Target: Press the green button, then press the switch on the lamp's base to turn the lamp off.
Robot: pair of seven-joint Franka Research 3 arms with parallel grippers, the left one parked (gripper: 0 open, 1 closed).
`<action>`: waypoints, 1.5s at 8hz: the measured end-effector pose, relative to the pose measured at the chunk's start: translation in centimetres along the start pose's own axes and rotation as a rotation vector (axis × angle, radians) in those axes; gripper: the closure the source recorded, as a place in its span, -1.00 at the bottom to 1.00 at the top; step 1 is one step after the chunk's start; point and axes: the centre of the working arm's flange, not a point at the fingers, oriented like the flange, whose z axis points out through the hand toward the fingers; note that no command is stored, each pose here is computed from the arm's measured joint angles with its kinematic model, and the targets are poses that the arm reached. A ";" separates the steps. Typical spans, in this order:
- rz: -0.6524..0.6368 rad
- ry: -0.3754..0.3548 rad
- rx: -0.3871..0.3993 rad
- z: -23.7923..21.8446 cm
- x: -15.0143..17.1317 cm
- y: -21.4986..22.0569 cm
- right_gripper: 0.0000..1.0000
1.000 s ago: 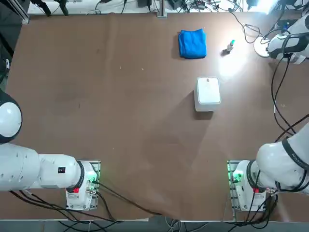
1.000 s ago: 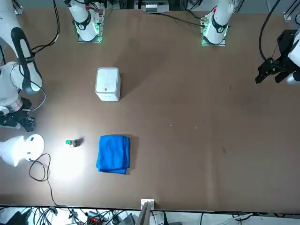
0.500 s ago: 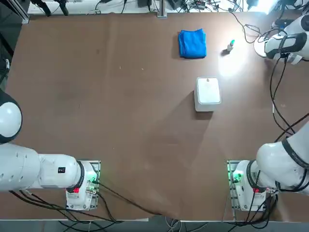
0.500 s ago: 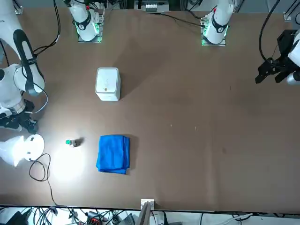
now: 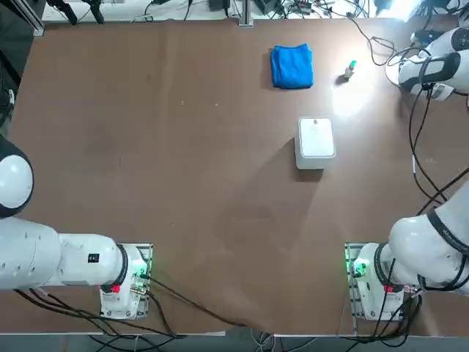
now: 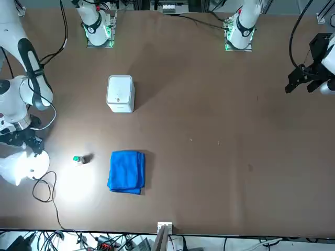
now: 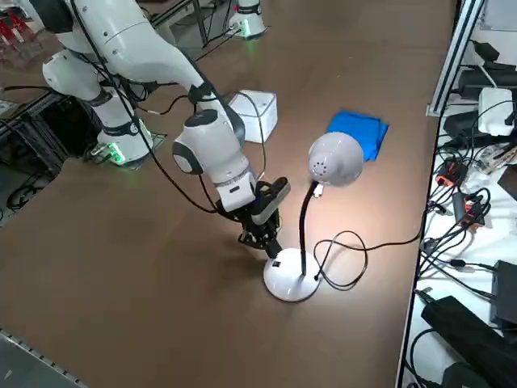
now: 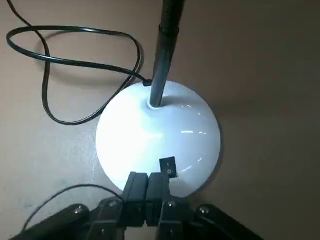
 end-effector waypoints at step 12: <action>0.012 -0.008 0.000 0.7 -0.4 0.2 0.97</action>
